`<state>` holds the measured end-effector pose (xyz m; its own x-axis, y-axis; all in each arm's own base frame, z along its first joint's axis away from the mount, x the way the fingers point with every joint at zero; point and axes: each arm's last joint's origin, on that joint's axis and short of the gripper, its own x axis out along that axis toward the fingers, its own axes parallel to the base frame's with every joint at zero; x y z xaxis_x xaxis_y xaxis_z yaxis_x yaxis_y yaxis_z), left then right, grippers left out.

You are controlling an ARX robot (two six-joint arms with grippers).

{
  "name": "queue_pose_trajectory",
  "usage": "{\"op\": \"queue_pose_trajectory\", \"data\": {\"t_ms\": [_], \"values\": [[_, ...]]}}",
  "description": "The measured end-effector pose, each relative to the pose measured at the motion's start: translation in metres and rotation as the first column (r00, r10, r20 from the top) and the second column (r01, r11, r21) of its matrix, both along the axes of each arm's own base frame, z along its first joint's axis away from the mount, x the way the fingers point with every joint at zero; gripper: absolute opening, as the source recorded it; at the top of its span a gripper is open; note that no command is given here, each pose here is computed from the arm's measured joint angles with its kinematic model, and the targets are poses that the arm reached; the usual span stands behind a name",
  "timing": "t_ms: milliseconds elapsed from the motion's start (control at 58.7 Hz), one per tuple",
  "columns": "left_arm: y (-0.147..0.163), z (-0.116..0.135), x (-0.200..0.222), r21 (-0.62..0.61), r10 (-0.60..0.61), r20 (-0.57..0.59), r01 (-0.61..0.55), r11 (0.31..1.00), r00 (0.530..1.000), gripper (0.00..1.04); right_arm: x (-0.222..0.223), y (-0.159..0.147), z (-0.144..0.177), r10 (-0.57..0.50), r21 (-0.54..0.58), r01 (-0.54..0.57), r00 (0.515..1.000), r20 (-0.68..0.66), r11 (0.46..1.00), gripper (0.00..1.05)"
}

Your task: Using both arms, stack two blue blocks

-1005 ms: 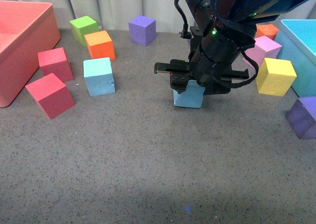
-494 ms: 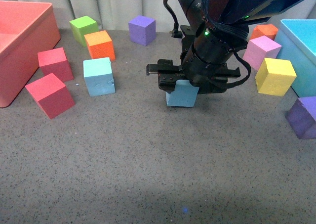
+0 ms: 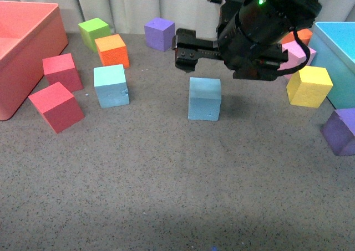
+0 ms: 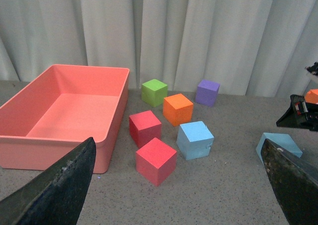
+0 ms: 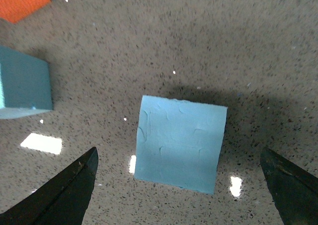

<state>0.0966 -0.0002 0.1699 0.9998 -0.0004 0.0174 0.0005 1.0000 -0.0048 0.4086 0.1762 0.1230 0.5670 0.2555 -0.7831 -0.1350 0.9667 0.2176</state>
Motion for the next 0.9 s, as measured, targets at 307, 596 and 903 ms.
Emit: {"op": "queue_pose_trajectory", "data": {"t_ms": [307, 596, 903], "values": [[0.0, 0.0, 0.0, 0.0, 0.0, 0.0, 0.0, 1.0, 1.0, 0.98, -0.082, -0.085, 0.016, -0.148, -0.002, 0.25, 0.578, 0.802, 0.968, 0.4], [0.0, 0.0, 0.0, 0.0, 0.0, 0.0, 0.0, 1.0, 1.0, 0.98, -0.159, -0.134, 0.024, -0.127, -0.027, 0.247, 0.585, 0.801, 0.969, 0.01], [0.0, 0.0, 0.0, 0.0, 0.0, 0.0, 0.0, 1.0, 1.0, 0.98, -0.204, -0.156, 0.04, -0.134, -0.021, 0.256, 0.574, 0.808, 0.967, 0.01]]}}
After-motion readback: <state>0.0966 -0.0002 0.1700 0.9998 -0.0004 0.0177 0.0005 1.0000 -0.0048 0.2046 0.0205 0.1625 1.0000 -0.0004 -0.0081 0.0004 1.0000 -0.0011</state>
